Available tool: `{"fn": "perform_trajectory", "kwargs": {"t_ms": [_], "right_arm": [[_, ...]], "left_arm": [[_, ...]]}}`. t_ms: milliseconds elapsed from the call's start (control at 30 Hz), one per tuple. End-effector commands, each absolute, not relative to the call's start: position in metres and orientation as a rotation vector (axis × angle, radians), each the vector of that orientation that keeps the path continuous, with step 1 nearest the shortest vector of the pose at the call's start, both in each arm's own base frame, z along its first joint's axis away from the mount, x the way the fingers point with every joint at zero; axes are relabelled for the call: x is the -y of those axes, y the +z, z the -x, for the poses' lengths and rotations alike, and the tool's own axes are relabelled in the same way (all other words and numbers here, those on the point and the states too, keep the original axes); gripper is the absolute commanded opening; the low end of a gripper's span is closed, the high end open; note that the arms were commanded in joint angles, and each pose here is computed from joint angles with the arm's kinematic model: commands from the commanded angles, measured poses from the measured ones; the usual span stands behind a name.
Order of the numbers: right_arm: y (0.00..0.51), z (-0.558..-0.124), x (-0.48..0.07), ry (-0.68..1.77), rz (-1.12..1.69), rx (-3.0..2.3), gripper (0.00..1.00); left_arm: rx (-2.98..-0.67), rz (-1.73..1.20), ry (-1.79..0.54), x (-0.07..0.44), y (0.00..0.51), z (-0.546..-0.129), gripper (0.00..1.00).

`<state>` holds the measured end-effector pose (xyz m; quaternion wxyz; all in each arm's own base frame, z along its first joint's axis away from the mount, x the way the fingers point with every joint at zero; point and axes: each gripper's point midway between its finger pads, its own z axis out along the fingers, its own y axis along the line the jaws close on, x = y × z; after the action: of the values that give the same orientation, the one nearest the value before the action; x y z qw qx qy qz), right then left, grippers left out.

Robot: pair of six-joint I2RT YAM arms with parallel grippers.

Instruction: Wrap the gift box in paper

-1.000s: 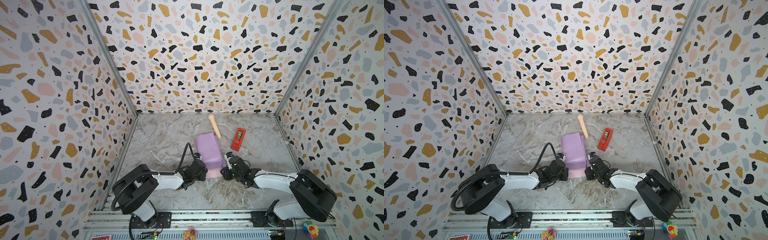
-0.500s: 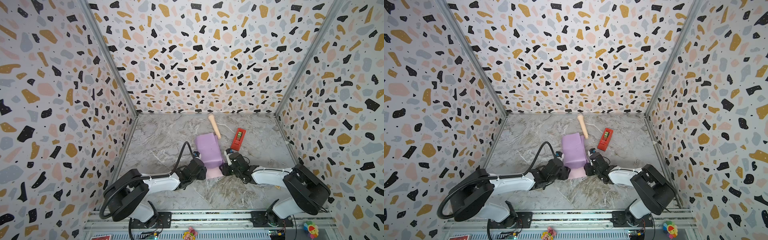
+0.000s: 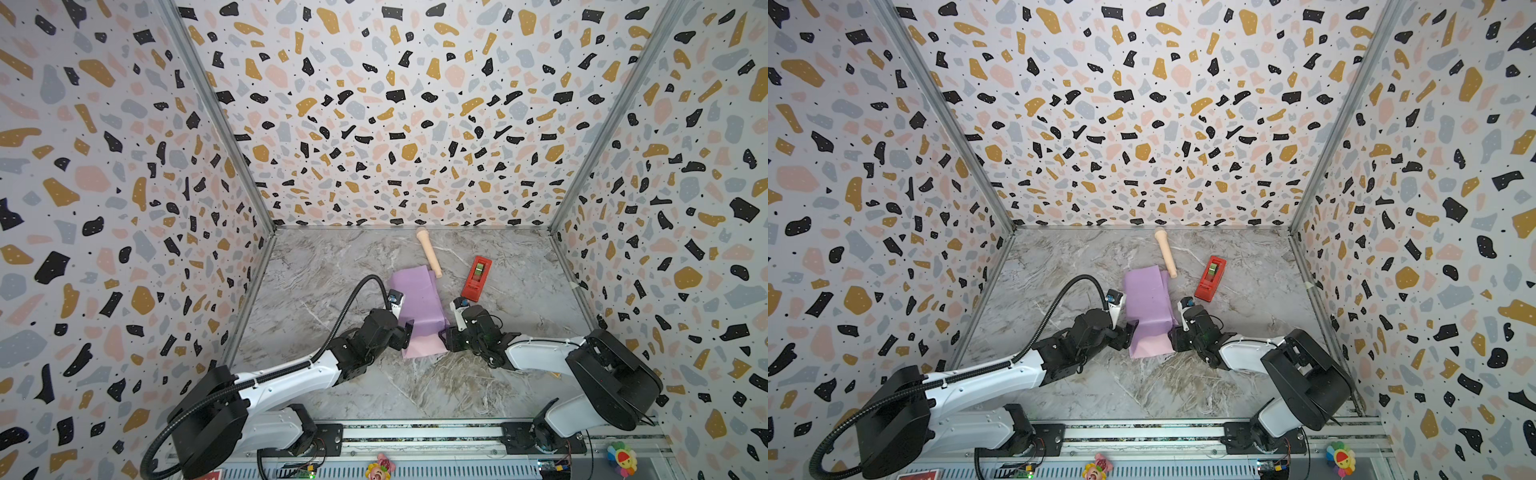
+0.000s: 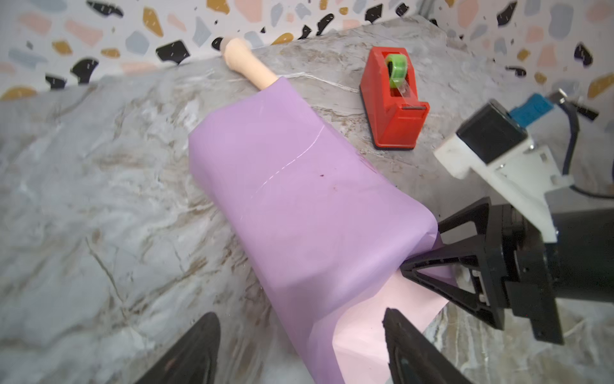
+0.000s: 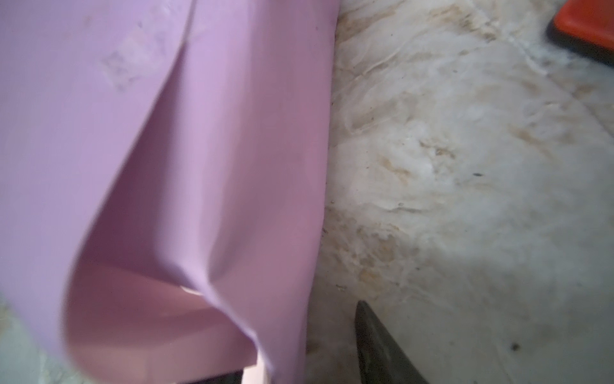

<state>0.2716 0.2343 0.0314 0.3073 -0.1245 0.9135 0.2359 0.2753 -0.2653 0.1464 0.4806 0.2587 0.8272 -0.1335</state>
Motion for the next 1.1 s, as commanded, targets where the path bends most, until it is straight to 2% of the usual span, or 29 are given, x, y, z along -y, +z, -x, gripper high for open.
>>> {"fn": "perform_trajectory", "kwargs": {"t_ms": [0, 233, 367, 567, 1067], "right_arm": [[0.037, -0.268, -0.235, 0.660, 0.337, -2.403, 0.52], [0.038, -0.267, -0.233, 0.674, 0.339, -2.397, 0.52], [0.040, -0.267, -0.233, 0.683, 0.334, -2.393, 0.52], [0.039, -0.267, -0.233, 0.683, 0.333, -2.398, 0.52], [0.039, -0.267, -0.234, 0.675, 0.349, -2.417, 0.51]], "left_arm": [[-1.807, -0.896, -0.281, 0.298, 0.177, -0.283, 0.77], [-1.696, -1.327, -0.139, 0.323, 0.148, -0.281, 0.78], [-1.687, -1.475, -0.088, 0.326, 0.130, -0.285, 0.76], [-1.734, -1.522, -0.053, 0.314, 0.115, -0.302, 0.69], [-1.725, -1.570, 0.001, 0.296, 0.085, -0.314, 0.64]]}}
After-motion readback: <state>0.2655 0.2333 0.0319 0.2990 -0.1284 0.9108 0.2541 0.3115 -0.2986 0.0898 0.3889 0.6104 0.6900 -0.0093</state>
